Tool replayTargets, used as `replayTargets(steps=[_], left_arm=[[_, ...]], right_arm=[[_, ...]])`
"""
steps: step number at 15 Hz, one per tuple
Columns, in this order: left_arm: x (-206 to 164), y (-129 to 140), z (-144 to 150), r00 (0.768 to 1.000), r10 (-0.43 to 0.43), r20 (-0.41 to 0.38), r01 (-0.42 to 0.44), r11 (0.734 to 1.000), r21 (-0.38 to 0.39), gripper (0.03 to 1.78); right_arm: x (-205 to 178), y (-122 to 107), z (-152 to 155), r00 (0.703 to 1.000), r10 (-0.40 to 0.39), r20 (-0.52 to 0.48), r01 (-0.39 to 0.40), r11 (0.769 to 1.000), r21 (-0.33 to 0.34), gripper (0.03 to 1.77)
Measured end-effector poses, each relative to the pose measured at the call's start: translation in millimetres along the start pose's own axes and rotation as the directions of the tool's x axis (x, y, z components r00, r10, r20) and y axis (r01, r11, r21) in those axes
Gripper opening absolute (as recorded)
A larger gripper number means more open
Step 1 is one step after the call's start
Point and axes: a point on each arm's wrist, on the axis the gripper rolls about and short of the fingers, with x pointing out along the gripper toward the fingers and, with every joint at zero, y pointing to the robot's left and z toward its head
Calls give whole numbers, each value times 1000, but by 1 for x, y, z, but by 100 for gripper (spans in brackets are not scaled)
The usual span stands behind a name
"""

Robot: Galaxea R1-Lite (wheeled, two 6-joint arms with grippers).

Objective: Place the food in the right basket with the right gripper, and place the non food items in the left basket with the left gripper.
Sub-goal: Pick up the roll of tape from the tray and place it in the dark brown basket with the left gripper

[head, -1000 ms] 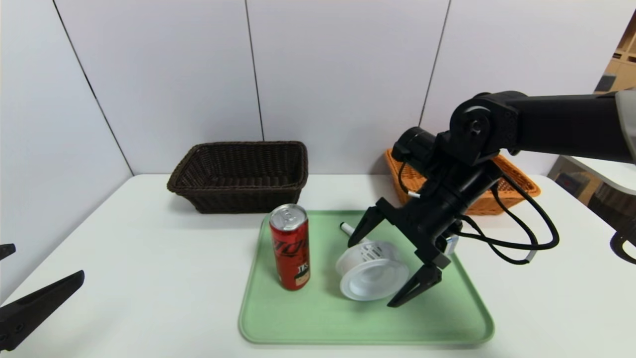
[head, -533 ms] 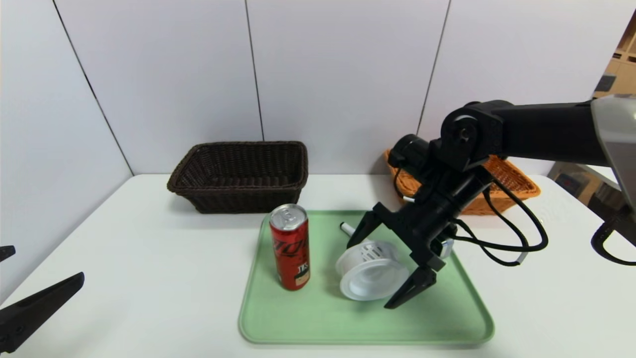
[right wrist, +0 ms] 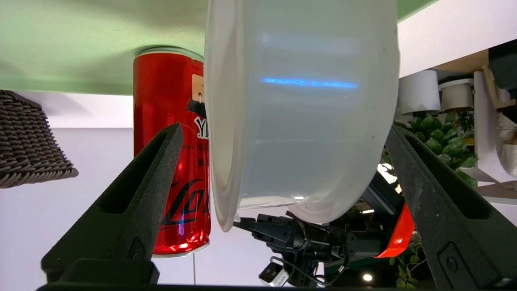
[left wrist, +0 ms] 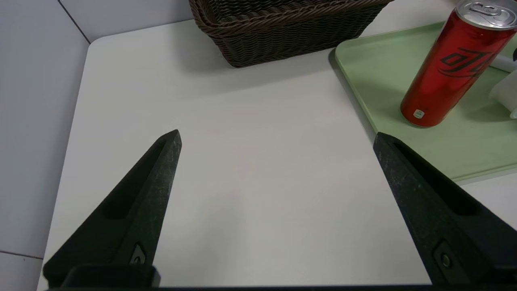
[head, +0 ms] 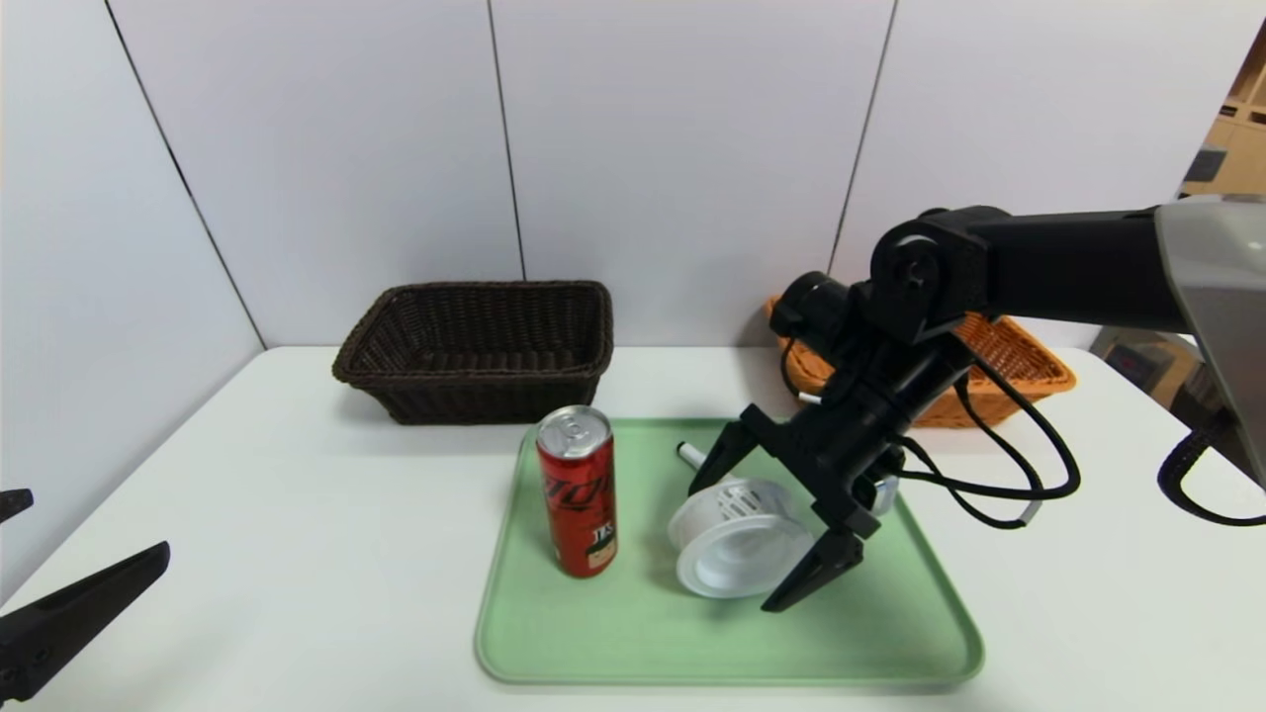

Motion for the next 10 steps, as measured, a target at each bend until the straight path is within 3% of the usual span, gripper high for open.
replayTargets(steps=[5,8,10], left_arm=[[0,0,0,1000,-1,-1,1,1000,0,169],[0,0,-1,1000,-2,-2,2,1000,0,169],[0,0,0,1000,-2,-1,2,1000,0,169]], right_arm=[[-3,1,3,1000,8,1,-8,1000,5,171],[-4,2,2,1000,13,-19,-13,1000,0,120],[-4,2,3,1000,12,-20,-12,1000,0,95]])
